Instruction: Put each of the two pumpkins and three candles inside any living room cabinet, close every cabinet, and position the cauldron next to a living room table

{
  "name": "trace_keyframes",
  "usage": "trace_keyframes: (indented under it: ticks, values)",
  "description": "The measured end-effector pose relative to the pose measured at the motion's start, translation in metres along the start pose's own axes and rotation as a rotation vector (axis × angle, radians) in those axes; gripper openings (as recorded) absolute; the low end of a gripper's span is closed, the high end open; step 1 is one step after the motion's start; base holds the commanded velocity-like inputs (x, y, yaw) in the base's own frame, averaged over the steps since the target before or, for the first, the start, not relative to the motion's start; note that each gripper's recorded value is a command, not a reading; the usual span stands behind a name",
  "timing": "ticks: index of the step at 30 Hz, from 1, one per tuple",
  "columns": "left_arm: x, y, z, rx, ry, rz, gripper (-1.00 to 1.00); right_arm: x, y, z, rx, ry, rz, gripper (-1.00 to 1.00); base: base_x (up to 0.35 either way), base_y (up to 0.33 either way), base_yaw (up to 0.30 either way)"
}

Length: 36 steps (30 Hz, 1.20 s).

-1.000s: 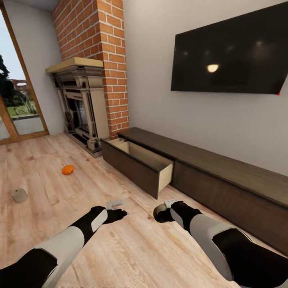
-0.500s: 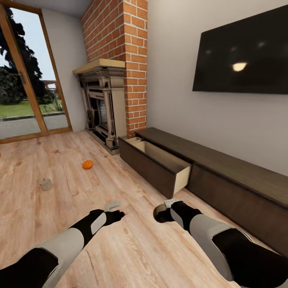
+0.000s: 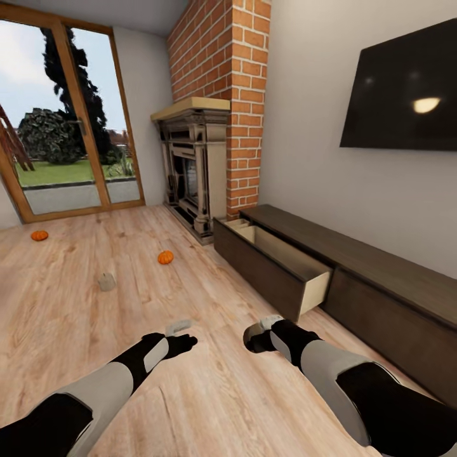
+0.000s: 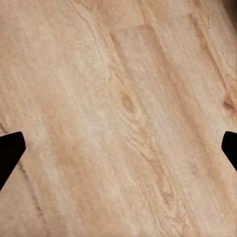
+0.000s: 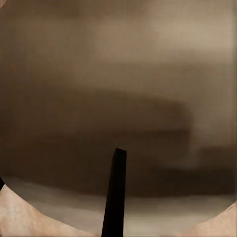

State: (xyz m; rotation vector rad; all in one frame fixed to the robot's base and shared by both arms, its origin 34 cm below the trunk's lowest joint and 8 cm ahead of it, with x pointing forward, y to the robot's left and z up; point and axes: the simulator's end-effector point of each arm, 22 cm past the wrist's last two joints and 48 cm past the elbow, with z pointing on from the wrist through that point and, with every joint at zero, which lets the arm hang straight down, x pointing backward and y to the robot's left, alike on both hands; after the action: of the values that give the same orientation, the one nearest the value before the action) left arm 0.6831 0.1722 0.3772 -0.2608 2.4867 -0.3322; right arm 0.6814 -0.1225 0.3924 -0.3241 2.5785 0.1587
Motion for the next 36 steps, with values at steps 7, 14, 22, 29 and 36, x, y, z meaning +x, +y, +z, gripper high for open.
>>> trace_keyframes:
  ticks: [7, 14, 22, 29, 36]
  values:
    - [-0.003, -0.002, -0.003, 0.003, -0.007, 0.0, 1.0, -0.003, -0.001, -0.003, 0.002, -0.008, -0.001, -1.0, 0.028, 0.0, 0.237]
    - [-0.006, -0.003, -0.006, 0.005, -0.014, 0.0, 1.0, -0.006, -0.001, -0.007, 0.004, -0.016, -0.003, -1.0, 0.172, 0.079, 0.233]
    - [-0.01, -0.005, -0.009, 0.007, -0.022, 0.001, 1.0, -0.01, 0.0, -0.01, 0.004, -0.024, -0.004, -1.0, 0.252, 0.175, 0.233]
    - [-0.013, -0.006, -0.012, 0.01, -0.029, 0.001, 1.0, -0.012, 0.0, -0.014, 0.006, -0.031, -0.004, -1.0, 0.257, 0.181, 0.233]
    - [-0.016, -0.007, -0.015, 0.011, -0.036, 0.002, 1.0, -0.015, -0.001, -0.017, 0.008, -0.037, -0.006, -1.0, 0.271, 0.177, 0.233]
